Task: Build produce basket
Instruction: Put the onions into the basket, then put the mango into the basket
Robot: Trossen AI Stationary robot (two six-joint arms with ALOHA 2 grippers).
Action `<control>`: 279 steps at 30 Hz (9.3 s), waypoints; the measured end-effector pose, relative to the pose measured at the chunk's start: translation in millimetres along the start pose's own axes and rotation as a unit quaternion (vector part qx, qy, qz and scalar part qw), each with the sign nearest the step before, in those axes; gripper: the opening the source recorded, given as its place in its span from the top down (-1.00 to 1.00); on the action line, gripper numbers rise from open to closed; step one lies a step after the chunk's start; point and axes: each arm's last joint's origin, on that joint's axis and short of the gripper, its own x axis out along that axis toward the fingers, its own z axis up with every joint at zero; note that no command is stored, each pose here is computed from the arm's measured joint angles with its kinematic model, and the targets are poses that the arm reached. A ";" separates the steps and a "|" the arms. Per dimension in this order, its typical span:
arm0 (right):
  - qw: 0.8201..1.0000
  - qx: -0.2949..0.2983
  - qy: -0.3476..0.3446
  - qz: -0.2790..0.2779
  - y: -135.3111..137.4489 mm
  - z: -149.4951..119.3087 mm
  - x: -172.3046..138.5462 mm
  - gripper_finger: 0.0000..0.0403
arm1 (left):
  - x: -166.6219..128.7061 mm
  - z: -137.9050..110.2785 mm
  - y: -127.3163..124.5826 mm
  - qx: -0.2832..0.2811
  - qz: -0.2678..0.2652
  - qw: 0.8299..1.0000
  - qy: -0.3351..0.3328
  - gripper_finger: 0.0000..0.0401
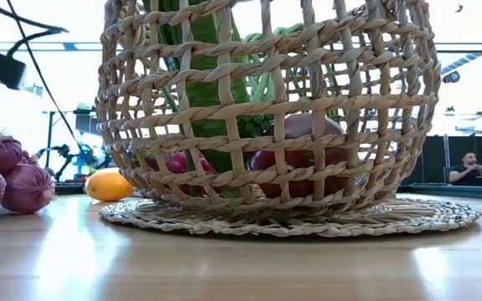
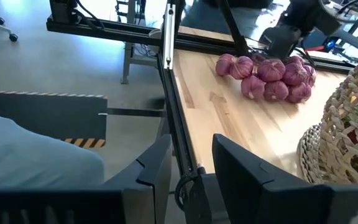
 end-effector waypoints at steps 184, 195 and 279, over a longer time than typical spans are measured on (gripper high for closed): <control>0.999 -0.026 -0.036 0.018 26.1 -21.6 -43.2 0.46 | -62.6 241.5 -114.3 0.546 0.457 0.585 -0.389 0.93; 0.999 -0.025 -0.036 0.018 26.2 -21.6 -43.2 0.46 | -99.2 249.9 -109.1 0.460 0.415 0.650 -0.440 0.22; 0.999 -0.015 -0.028 0.008 23.9 -34.8 -32.8 0.46 | 66.7 155.1 98.4 -0.181 -0.037 0.975 -0.127 -0.35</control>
